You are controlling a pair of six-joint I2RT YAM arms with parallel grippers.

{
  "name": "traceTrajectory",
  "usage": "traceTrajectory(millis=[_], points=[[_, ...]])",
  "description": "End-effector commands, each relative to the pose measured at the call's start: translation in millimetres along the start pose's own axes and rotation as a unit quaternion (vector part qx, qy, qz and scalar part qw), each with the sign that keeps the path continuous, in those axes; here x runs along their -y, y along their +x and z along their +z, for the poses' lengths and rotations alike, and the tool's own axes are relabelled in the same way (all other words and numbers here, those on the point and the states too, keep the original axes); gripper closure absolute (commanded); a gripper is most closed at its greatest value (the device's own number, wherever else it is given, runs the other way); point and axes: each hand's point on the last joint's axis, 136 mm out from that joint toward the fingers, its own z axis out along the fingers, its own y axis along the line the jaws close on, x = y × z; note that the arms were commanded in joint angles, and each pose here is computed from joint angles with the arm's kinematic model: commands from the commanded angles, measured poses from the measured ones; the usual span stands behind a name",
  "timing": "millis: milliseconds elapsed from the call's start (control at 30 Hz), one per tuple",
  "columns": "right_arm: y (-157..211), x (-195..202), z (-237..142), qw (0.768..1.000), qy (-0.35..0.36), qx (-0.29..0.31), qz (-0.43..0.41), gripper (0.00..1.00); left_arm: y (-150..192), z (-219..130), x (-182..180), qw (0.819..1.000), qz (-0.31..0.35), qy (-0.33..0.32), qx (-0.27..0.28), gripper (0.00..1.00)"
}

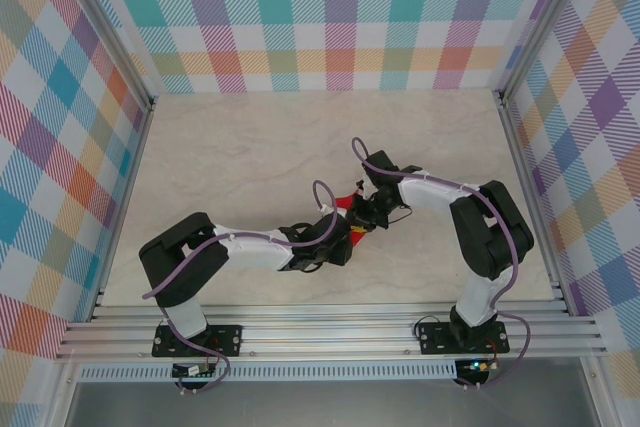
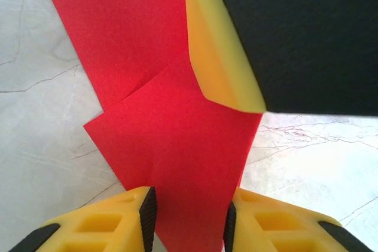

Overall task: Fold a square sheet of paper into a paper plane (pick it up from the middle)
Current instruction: Third fold the triangle at the center of the table.

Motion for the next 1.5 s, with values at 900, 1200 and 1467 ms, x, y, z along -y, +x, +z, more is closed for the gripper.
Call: traceTrajectory(millis=[900,1200,1467], points=[[-0.2,-4.8,-1.4,1.000,0.003,-0.004,-0.001,0.87,2.5,3.8,2.6,0.999,0.021,-0.039,-0.005,0.66],[-1.0,-6.6,-2.6,1.000,0.002,-0.003,-0.002,0.87,6.1,3.0,3.2,0.999,0.028,-0.041,-0.007,0.70],[-1.6,-7.2,-3.2,1.000,0.001,-0.002,-0.002,0.87,5.9,2.1,-0.2,0.998,0.032,-0.050,-0.006,0.78]])
